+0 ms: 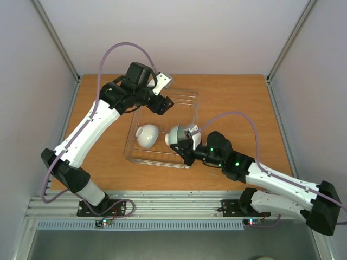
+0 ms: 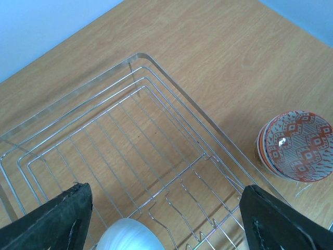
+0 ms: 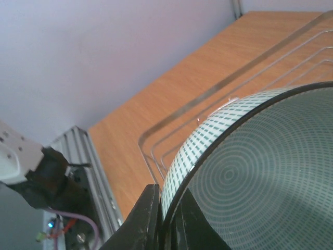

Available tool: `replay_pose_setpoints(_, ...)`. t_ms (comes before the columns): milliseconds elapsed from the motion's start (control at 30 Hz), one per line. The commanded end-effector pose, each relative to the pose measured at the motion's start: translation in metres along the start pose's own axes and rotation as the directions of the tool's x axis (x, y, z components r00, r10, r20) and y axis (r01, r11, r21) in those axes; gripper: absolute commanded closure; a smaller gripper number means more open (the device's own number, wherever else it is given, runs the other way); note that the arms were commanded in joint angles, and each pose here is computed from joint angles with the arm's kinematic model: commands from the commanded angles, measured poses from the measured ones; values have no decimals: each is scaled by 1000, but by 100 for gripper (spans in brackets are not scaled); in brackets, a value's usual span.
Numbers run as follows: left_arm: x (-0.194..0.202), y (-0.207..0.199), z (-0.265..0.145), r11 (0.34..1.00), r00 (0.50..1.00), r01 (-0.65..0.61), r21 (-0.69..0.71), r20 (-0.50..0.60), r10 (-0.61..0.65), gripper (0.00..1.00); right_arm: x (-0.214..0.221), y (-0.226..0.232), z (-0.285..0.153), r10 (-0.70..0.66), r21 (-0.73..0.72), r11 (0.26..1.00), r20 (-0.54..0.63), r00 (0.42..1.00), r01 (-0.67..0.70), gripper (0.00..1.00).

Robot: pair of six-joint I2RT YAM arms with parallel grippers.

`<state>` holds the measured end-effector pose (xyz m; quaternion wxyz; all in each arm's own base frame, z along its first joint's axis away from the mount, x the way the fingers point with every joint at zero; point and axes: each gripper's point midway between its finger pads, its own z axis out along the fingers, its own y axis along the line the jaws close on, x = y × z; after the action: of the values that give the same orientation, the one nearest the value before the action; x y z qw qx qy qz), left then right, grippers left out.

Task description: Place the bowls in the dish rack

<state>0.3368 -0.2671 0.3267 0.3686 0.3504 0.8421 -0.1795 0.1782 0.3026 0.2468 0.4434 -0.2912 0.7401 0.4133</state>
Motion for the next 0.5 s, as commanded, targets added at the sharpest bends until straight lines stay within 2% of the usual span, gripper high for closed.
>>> replay_pose_setpoints(0,-11,-2,-7,1000,998,6,17,67,-7,22,-50,29,3,126,-318,945,138,982,-76,99)
replay_pose_setpoints(200,-8,-3,-5,1000,998,-2,27,63,0,22,-52,21,27,227,-471,868,90,970,-159,99)
replay_pose_setpoints(467,-5,-6,-3,999,999,-4,44,51,2,22,-41,9,48,291,-518,830,86,953,-207,99)
